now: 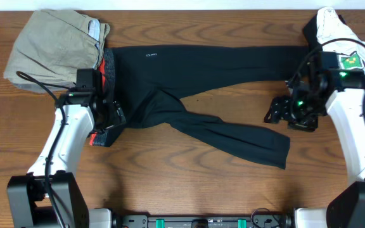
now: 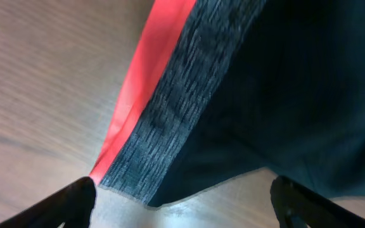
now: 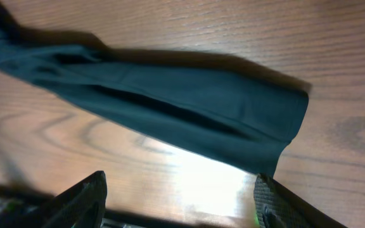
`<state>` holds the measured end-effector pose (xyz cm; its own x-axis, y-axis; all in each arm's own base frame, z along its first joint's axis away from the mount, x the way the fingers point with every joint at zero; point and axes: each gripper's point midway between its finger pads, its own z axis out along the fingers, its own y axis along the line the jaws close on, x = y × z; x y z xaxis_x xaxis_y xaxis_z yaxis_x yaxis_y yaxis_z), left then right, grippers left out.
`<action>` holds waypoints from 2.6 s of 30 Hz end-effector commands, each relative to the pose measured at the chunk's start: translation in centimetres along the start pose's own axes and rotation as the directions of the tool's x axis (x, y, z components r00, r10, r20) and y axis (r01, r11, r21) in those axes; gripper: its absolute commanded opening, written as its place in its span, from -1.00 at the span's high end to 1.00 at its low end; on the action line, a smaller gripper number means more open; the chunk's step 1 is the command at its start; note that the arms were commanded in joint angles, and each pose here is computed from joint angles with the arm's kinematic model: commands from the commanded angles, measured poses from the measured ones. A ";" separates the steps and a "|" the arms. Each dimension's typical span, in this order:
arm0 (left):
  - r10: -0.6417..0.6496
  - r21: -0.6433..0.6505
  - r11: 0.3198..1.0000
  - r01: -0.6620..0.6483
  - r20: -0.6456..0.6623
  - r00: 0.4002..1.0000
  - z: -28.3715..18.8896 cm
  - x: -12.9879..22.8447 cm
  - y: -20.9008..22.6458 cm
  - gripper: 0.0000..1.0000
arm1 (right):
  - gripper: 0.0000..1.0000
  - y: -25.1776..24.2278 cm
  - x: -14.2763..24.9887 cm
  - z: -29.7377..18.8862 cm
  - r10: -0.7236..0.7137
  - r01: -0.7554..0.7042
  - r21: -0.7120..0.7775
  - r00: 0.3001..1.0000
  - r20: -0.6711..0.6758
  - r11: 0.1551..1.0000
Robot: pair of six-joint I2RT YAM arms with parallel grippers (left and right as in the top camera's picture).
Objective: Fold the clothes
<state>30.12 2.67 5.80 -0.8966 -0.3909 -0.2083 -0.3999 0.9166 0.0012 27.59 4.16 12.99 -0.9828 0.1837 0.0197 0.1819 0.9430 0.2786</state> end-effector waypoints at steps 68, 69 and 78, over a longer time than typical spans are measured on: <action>0.002 -0.027 1.000 -0.005 -0.095 0.995 7.0 2.3 0.3 -0.06 | 0.03 -4.4 -4.9 5.8 0.026 -0.005 -0.085 0.969 0.246 0.996; 0.002 -0.027 1.000 -0.005 -0.095 0.996 7.0 2.3 0.3 -0.07 | -0.01 -4.3 -4.5 6.3 0.021 -0.002 -0.083 0.973 0.230 0.997; 0.003 -0.031 0.999 -0.006 -0.107 0.994 7.0 2.6 0.4 -0.06 | -0.09 -6.5 -2.2 9.3 -0.021 0.006 0.099 0.988 0.153 0.995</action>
<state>29.98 2.50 -0.31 -0.9076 -0.3916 -0.1515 -0.3981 0.9172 0.0137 29.55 0.78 3.30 -0.9600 0.2402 -0.1440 0.1997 0.9475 0.2496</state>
